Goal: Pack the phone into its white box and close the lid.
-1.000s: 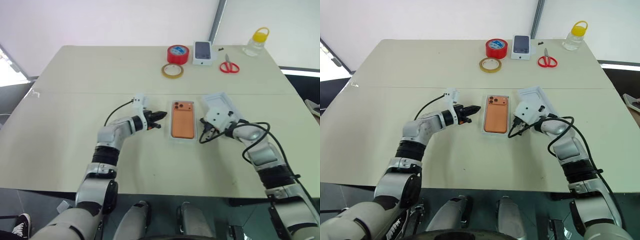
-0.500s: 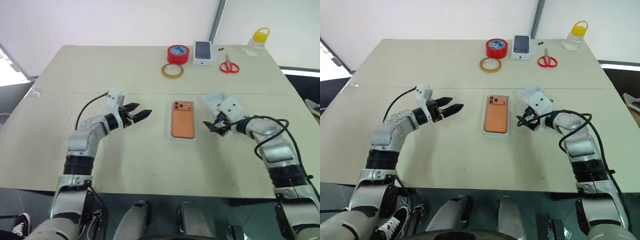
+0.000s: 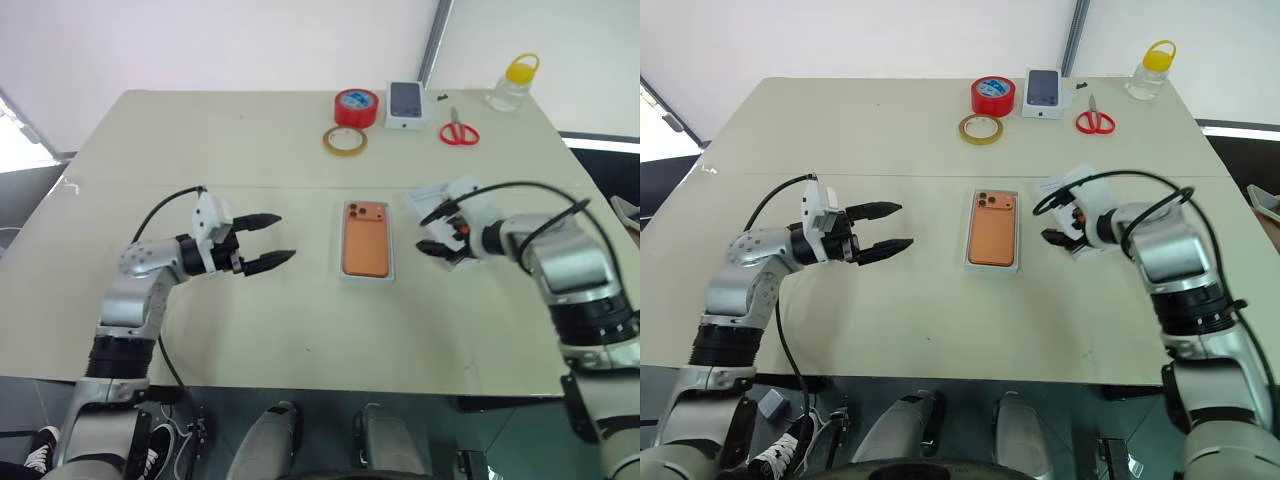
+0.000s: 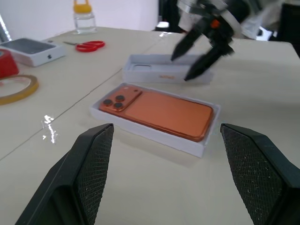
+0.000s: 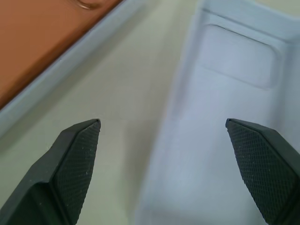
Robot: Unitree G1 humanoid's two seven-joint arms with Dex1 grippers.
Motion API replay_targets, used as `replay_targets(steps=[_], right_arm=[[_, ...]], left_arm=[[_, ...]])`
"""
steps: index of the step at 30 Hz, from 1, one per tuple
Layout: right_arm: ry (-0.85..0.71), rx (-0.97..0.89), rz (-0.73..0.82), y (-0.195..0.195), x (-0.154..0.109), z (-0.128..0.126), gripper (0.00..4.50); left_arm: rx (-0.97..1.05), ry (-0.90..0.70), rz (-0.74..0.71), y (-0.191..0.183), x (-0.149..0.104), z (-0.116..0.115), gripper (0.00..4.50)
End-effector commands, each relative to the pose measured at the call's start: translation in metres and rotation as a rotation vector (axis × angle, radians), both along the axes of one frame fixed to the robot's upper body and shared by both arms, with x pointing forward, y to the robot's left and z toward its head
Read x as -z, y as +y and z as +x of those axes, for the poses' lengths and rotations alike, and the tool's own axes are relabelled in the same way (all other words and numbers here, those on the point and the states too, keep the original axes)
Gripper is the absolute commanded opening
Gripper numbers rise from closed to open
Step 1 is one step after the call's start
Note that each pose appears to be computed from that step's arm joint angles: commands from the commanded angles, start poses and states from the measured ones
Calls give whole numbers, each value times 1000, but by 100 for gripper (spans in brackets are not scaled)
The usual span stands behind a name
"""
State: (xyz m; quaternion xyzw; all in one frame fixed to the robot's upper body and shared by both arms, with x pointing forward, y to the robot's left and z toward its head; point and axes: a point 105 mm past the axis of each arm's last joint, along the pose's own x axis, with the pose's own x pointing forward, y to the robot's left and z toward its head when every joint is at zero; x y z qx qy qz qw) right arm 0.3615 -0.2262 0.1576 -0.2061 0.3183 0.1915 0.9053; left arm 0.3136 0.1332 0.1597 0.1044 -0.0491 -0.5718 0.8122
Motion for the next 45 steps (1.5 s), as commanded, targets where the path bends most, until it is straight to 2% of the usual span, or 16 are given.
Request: replay_targets(steps=[1,8,19,22,29,35,39,43,45], right_arm=[[88,44,8,3,2,-5,446],[104,-2,19,33,-2,4,446],[148,54,-33,19,17,8,446],[156,61,-24,19,20,10,362],[166,79,-45,15,28,9,9],[138,119,-31,14,21,13,4],[65,129,33,24,0,25,4],[-75,56,272,62,-46,41,4],[-59,-8,515,91,-65,36,4]], left_arm=[[62,-60,17,-4,-7,-9,383],[70,-61,7,4,-9,-10,383],[48,-65,-7,5,-11,-13,383],[40,-65,-13,2,-9,-14,383],[11,-61,-31,2,-10,-14,383],[-1,-55,-35,1,-10,-12,383],[-15,-52,-39,1,-10,-10,383],[-37,-49,-47,3,-11,-6,383],[-50,-50,-52,5,-13,-2,383]])
